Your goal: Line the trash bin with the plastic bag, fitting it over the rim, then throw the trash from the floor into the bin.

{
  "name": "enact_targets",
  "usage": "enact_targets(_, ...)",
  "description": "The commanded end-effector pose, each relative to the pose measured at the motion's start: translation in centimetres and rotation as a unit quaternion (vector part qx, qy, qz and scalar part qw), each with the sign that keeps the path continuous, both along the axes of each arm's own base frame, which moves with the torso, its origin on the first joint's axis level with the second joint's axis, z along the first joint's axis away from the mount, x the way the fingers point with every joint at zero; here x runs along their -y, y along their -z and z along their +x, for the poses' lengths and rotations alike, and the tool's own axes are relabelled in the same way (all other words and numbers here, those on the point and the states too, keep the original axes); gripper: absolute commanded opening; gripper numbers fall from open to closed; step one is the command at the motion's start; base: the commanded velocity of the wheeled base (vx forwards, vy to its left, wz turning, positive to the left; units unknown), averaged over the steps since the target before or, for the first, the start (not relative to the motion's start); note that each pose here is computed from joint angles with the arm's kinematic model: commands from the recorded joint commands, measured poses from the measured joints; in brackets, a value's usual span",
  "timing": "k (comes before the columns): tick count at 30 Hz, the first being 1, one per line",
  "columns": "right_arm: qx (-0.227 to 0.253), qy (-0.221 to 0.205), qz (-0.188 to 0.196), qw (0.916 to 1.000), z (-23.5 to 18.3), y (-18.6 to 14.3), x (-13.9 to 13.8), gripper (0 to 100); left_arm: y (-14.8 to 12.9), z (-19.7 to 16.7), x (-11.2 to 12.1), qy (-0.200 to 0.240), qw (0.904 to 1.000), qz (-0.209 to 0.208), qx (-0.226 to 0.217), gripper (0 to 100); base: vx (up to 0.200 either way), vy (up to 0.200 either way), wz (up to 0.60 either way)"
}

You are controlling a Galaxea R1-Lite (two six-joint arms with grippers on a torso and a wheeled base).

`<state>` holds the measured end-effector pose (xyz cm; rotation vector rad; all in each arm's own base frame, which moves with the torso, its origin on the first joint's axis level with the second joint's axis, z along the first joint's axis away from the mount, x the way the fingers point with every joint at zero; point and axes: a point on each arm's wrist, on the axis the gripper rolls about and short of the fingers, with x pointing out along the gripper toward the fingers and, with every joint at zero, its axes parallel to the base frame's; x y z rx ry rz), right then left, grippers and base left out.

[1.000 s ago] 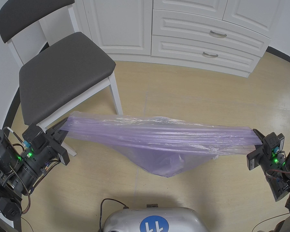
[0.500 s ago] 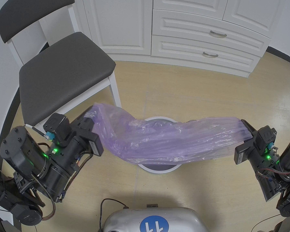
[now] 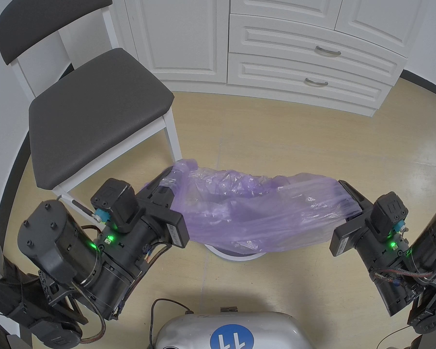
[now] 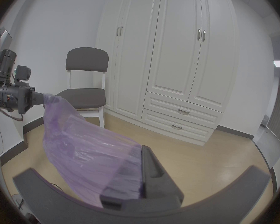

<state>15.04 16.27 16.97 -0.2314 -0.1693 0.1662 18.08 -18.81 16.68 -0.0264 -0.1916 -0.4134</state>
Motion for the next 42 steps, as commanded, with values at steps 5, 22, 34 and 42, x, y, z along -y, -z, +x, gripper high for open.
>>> enact_targets(5,-0.017,0.003,-0.019,0.9997,0.9,1.2,-1.0,0,0.2,-1.0,0.9,0.028,0.9996,-0.003,-0.005,0,0.000,0.000,0.00)
enact_targets(22,-0.053,0.030,-0.061,0.9963,1.9,3.8,-1.7,0,0.7,-2.8,3.0,0.079,0.9966,-0.011,-0.019,0,0.000,0.000,0.00)
enact_targets(34,-0.042,0.029,-0.046,0.9977,1.6,3.1,-1.5,0,1.5,-3.1,4.4,0.097,0.9946,-0.011,-0.033,0,0.000,0.000,0.00)
enact_targets(42,-0.034,0.001,-0.027,0.9991,1.0,3.0,-2.4,0,1.7,-2.9,4.9,0.099,0.9943,-0.013,-0.035,0,0.000,0.000,0.00)
